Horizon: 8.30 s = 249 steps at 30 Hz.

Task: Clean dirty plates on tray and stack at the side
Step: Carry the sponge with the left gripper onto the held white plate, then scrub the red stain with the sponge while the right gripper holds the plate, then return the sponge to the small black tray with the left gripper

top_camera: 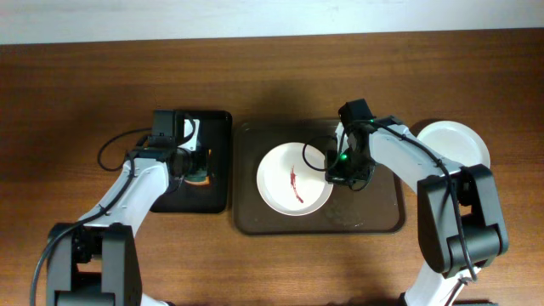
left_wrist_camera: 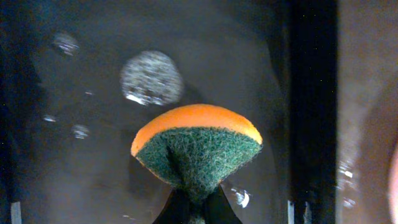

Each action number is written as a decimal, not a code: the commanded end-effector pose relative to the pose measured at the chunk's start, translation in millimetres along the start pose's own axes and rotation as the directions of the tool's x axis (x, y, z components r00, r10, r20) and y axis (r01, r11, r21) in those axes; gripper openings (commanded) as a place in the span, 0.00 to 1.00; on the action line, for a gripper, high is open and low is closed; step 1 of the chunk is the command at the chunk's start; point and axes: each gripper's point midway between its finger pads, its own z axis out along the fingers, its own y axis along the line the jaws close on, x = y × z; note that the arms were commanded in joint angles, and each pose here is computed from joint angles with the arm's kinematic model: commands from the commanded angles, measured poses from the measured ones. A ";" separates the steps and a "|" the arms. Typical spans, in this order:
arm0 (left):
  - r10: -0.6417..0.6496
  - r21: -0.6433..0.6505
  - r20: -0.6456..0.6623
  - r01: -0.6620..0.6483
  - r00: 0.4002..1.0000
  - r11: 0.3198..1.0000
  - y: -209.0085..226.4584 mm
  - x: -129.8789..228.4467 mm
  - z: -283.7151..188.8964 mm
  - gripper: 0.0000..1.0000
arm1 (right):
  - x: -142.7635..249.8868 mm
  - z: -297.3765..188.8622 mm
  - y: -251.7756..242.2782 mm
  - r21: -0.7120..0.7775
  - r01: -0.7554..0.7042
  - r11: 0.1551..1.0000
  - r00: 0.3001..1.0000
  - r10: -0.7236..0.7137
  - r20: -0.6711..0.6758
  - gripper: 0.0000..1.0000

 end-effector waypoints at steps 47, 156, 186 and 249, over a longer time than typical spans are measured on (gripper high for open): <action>-0.266 0.510 -0.410 0.461 0.872 0.726 -241.9 47.9 34.0 0.00 | -5.2 -8.8 3.2 -0.003 0.025 1.000 0.999 -0.024 0.043 0.04; 0.009 -0.100 0.222 0.014 0.975 0.995 -31.7 -44.9 -52.5 0.00 | -5.2 -8.8 3.1 -0.003 0.025 1.000 0.999 -0.024 0.043 0.04; 0.067 -0.212 -0.036 -0.073 0.997 0.975 12.2 1.6 47.5 0.56 | -4.2 -8.7 2.9 -0.002 0.023 1.000 0.999 -0.023 0.039 0.04; 0.070 -0.174 0.006 -0.068 0.998 0.982 1.7 -26.7 44.2 0.75 | -2.7 -8.7 2.3 0.000 0.021 1.000 0.999 -0.021 0.033 0.04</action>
